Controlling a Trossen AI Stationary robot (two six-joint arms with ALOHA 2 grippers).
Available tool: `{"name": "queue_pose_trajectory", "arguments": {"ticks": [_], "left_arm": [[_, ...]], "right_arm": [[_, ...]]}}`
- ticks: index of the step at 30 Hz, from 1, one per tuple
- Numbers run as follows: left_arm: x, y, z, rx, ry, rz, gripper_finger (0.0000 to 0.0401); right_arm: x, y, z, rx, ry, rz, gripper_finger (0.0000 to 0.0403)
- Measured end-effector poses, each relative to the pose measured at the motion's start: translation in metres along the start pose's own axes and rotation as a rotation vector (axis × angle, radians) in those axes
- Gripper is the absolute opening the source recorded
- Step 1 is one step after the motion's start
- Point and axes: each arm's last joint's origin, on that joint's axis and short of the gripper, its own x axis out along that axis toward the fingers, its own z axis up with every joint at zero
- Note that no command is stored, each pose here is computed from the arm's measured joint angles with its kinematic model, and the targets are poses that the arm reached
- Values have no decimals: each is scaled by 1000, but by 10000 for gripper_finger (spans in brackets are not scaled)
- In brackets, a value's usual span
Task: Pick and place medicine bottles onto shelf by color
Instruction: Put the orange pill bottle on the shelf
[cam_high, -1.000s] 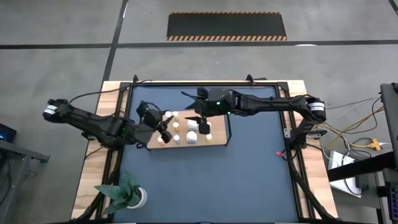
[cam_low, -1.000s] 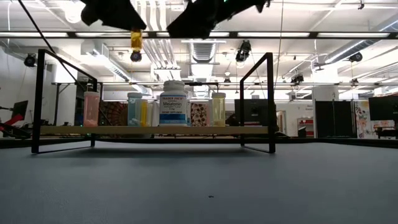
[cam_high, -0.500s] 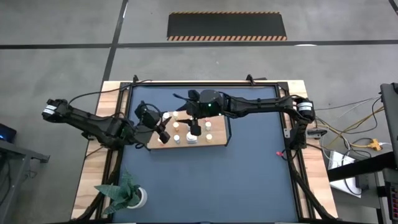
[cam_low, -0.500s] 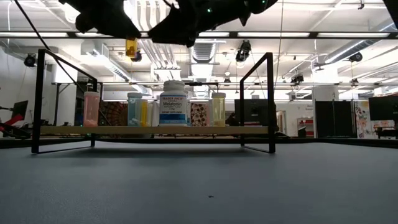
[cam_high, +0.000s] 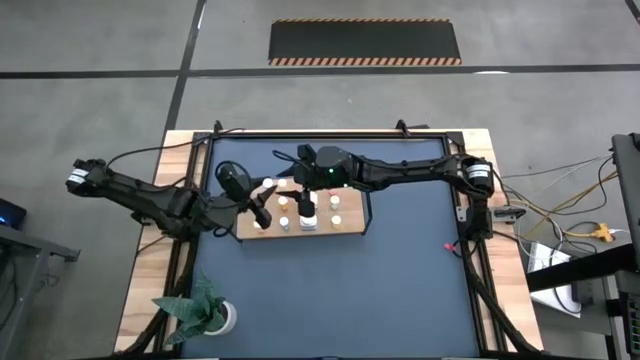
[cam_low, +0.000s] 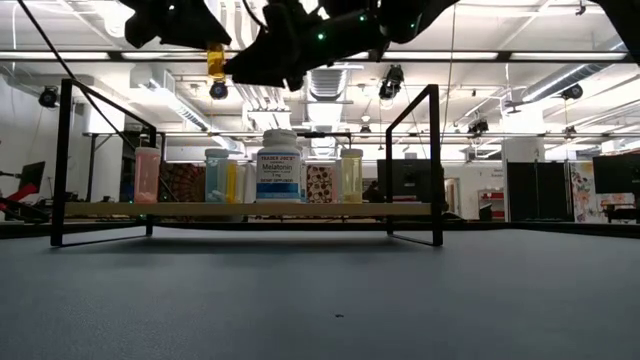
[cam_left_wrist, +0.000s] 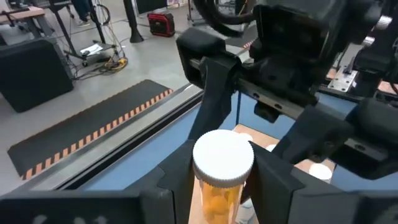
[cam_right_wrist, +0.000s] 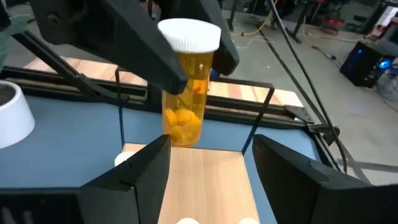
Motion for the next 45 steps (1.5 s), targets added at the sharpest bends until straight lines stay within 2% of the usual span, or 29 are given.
{"name": "queue_pose_trajectory", "arguments": {"ticks": [9,13,17,20,24,29,31,35,45], "left_arm": [[3,6,-26,162,123,43,112],[6,4,-32,187,139,47,112],[6,1,-30,279,158,-12,112],[6,0,-31,327,168,-39,112],[6,0,-31,331,166,-40,112],[7,0,-31,351,166,-38,112],[8,1,-32,320,161,-13,112],[11,1,-37,236,179,37,112],[18,-4,-51,202,251,72,112]], "right_arm": [[-18,-1,7,-36,92,17,219],[-19,-1,8,-62,97,22,219],[-19,1,9,-113,70,81,219],[-17,2,14,-85,7,97,219],[-8,1,11,-35,-54,96,219],[-3,2,5,-18,-53,93,219],[-3,1,5,-8,-52,93,219],[-3,2,1,2,-8,102,219],[-5,4,-7,15,88,124,219]]}}
